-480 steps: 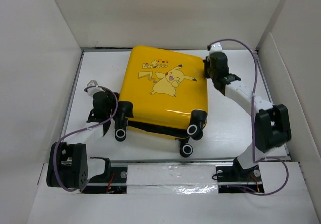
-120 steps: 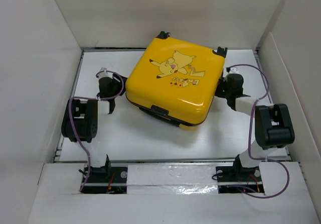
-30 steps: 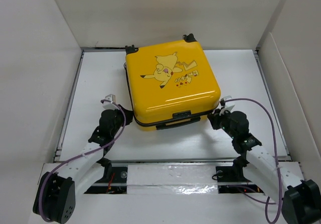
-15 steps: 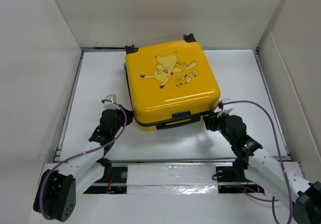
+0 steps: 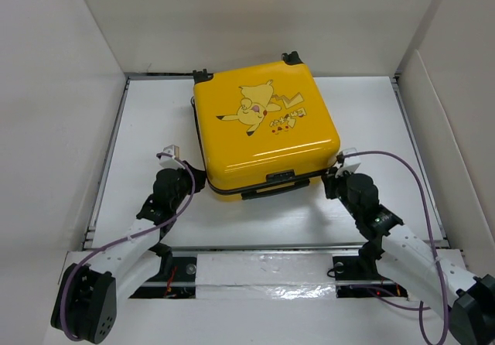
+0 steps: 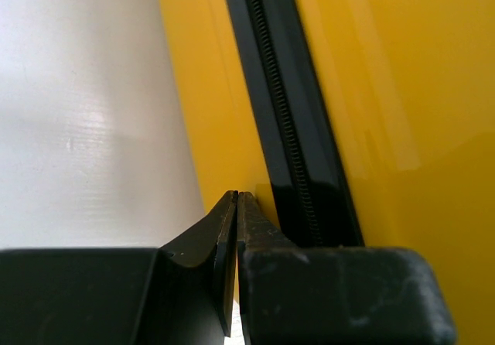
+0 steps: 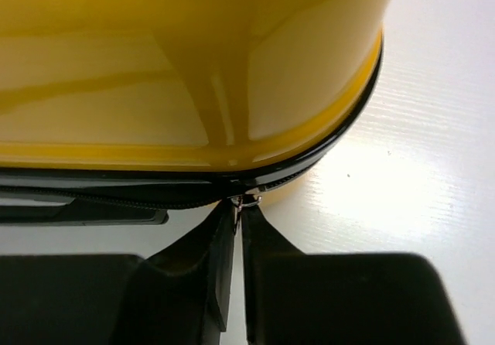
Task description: Pack the luggage
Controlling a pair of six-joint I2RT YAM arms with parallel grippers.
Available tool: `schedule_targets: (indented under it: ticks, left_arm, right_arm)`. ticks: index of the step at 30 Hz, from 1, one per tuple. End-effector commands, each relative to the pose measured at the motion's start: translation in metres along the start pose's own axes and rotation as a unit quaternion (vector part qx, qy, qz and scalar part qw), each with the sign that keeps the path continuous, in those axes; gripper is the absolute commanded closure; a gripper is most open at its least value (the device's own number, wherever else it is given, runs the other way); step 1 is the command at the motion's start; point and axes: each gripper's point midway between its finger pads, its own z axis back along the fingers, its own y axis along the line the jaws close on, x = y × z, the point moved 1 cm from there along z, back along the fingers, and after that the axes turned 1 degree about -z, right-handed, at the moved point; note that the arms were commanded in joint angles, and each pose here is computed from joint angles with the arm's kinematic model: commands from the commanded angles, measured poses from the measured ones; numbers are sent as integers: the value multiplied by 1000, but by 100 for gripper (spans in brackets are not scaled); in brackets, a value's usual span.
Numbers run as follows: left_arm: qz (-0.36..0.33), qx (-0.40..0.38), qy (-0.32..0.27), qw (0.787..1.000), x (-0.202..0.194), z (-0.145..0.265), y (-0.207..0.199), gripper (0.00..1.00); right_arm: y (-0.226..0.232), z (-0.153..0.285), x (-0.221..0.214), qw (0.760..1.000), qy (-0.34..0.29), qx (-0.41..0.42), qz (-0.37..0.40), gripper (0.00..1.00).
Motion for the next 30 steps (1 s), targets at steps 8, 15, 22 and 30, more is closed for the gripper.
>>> schedule_targets:
  ticks: [8, 15, 22, 30]
  left_arm:
    - [-11, -83, -24, 996, 11, 1, -31, 100]
    - [-1, -117, -23, 993, 14, 0, -47, 100]
    - [15, -136, -12, 991, 4, 1, -49, 100]
    - [33, -147, -20, 988, 5, 5, -51, 100]
  right_arm:
    - [57, -4, 57, 992, -84, 93, -16, 100]
    - [171, 29, 17, 958, 76, 253, 111, 100]
    - [280, 56, 0, 917, 94, 362, 139, 100]
    - [399, 47, 25, 896, 17, 431, 102, 100]
